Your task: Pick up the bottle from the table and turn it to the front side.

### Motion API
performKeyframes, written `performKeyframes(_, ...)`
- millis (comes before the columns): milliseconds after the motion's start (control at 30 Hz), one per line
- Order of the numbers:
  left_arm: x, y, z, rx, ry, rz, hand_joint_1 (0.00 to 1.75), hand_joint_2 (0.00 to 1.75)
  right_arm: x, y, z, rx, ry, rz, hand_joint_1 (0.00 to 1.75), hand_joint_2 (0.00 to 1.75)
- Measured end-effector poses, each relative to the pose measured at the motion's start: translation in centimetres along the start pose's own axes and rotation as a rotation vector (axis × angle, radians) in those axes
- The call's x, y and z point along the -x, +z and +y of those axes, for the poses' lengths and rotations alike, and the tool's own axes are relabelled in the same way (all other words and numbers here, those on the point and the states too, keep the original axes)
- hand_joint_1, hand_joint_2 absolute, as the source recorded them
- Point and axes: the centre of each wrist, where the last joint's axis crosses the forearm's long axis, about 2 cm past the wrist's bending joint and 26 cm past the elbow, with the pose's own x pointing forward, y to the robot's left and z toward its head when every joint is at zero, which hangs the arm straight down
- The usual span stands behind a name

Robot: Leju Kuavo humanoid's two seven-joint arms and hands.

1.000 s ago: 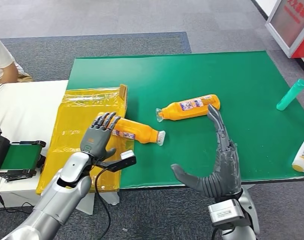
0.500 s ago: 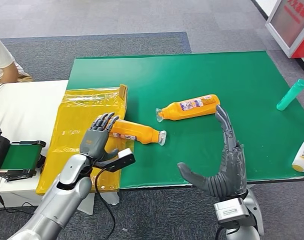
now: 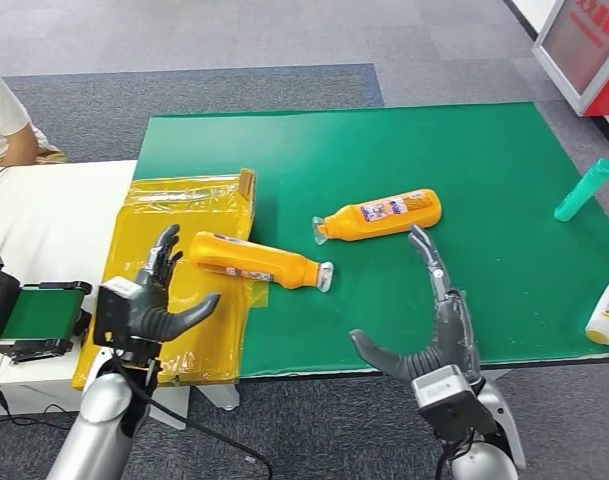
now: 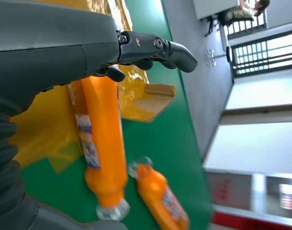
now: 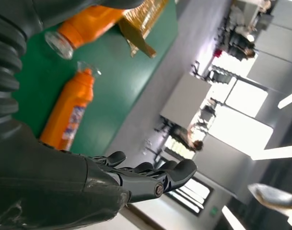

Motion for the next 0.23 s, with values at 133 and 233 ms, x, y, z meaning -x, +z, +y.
performKeyframes(133, -1.2, 2.1, 0.6, 0.005, 0.17, -0.032, 0.0, 1.75, 1.5, 0.6, 0.4, -0.121, -0.17, 0.103, 0.0, 1.75)
performKeyframes(233, -1.5, 3.1, 1.0, 0.017, 0.2, -0.039, 0.0, 1.75, 2.3, 0.9, 0.5, -0.187, -0.278, 0.148, 0.0, 1.75)
